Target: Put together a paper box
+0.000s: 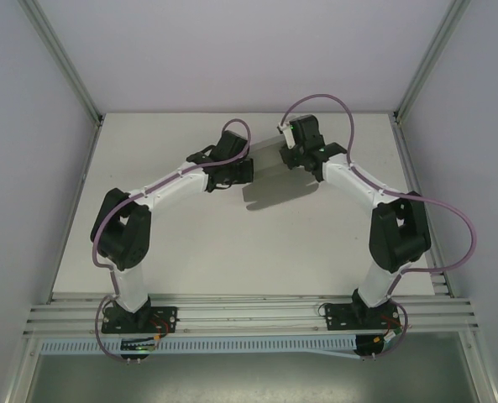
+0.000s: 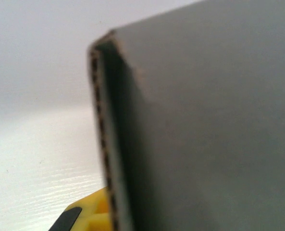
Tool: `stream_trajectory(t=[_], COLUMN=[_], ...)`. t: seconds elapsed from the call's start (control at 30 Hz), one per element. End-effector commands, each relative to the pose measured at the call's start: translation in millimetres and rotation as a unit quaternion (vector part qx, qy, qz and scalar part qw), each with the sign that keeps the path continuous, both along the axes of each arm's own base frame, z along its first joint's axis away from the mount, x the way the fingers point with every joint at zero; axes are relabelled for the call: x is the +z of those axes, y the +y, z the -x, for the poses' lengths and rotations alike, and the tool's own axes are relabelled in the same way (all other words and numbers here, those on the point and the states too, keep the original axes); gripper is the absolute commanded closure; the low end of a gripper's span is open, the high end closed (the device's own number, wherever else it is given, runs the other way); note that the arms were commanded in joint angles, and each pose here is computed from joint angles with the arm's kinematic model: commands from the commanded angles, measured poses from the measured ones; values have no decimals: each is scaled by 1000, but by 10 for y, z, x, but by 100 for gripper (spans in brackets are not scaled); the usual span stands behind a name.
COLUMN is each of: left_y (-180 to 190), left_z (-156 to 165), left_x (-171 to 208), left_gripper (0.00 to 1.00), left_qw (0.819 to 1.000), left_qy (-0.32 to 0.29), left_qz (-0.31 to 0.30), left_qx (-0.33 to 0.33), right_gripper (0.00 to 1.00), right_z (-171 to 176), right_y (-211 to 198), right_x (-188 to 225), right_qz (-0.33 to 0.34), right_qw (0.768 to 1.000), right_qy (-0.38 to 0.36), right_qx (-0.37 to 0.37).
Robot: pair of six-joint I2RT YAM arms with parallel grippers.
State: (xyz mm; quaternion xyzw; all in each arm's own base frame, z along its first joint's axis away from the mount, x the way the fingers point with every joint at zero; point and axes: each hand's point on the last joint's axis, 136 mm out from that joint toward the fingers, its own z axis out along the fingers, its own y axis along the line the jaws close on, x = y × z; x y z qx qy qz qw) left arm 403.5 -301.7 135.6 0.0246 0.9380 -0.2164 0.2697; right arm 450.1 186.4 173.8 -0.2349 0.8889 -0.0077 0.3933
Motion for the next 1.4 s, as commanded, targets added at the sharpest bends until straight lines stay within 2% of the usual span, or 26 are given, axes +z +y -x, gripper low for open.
stream_trajectory(t=[0.0, 0.07, 0.17, 0.27, 0.4, 0.5, 0.63, 0.73, 0.93, 1.23, 1.3, 1.37], left_y=[234, 229, 227, 214, 213, 208, 257, 305, 342, 324, 319, 314], left_z=[11, 11, 5, -1, -8, -21, -26, -11, 2, 4, 12, 21], left_x=[224, 228, 208, 183, 140, 133, 97, 79, 88, 31, 25, 12], left_gripper=[100, 100, 100, 100, 100, 100, 100, 100, 100, 100, 100, 100], left_qw=[1000, 1000, 1000, 1000, 999, 999, 999, 998, 998, 998, 998, 998], left_qy=[-6, -6, -3, 1, 8, 9, 15, 18, 16, 22, 23, 25], left_qz=[-10, -11, -13, -14, -17, -16, -28, -35, -42, -46, -46, -43], left_qx=[24, 24, 23, 22, 26, 29, 41, 49, 52, 46, 43, 42], right_gripper=[80, 79, 86, 100, 100, 100, 100, 100, 100, 100, 99, 98], right_z=[23, -6, -33, -50, -67, -62, -59, -62, -107, -157, -189, -236], right_y=[-735, -833, -927, -988, -1131, -1291, -1400, -1548, -1819, -1898, -1870, -1789], right_x=[-183, -128, -32, 65, 203, 342, 367, 430, 382, 344, 301, 235], right_qz=[88, 107, 122, 124, 138, 192, 231, 274, 344, 351, 341, 314], right_qw=[991, 986, 980, 974, 959, 931, 911, 883, 840, 831, 837, 855], right_qy=[24, 6, -17, -40, -68, -97, -103, -125, -130, -136, -136, -135], right_qx=[-102, -130, -157, -185, -239, -295, -325, -361, -399, -409, -406, -390])
